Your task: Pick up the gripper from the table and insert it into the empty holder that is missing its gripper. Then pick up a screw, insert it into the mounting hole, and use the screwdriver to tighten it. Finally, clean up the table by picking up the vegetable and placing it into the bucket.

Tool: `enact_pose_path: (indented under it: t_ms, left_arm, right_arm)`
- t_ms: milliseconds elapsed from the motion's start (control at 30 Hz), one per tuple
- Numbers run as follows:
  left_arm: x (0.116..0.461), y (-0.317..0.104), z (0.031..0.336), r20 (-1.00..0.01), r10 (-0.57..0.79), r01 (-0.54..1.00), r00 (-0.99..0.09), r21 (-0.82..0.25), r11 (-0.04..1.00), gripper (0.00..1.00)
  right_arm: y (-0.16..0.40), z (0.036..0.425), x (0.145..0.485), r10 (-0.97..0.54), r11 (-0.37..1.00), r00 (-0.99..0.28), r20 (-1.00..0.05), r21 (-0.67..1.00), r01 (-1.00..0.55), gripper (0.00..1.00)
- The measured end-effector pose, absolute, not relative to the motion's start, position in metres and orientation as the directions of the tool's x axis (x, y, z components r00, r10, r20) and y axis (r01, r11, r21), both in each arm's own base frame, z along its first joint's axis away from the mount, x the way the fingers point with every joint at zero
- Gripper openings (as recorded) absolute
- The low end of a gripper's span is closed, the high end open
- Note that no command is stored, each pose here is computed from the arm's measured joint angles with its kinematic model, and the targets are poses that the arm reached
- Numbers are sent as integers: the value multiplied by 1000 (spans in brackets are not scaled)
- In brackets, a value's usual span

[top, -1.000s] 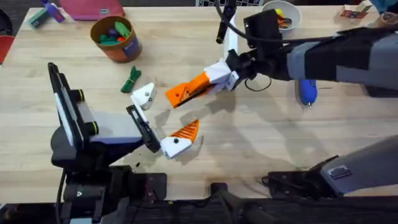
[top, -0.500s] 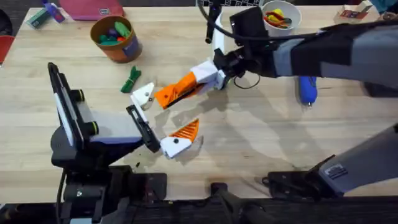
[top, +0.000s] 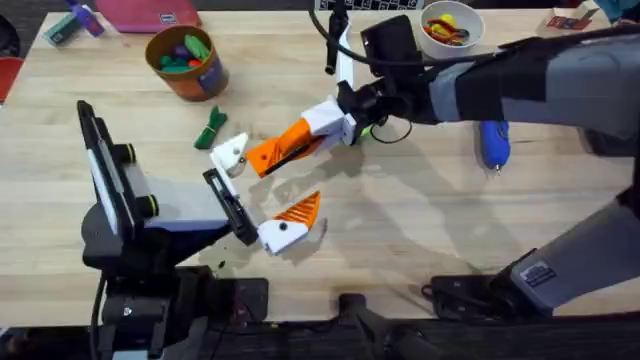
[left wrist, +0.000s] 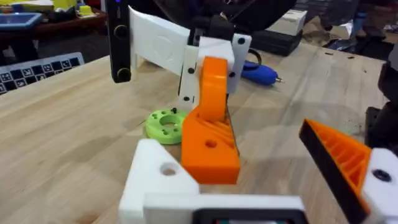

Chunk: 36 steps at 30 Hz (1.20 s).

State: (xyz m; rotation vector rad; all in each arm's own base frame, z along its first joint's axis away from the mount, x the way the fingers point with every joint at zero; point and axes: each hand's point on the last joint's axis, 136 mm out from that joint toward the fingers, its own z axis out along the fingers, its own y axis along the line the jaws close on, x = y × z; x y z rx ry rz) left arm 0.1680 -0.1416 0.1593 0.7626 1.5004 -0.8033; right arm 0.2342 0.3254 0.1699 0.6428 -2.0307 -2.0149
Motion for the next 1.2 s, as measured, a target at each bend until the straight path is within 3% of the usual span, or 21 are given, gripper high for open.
enact_pose_path:
  t_ms: [1200]
  left_arm:
    - [172,-139,160,-997,13,820,-71,-51,570,985]
  right_arm:
    - [353,173,248,-447,-6,-877,-176,981,-194,8]
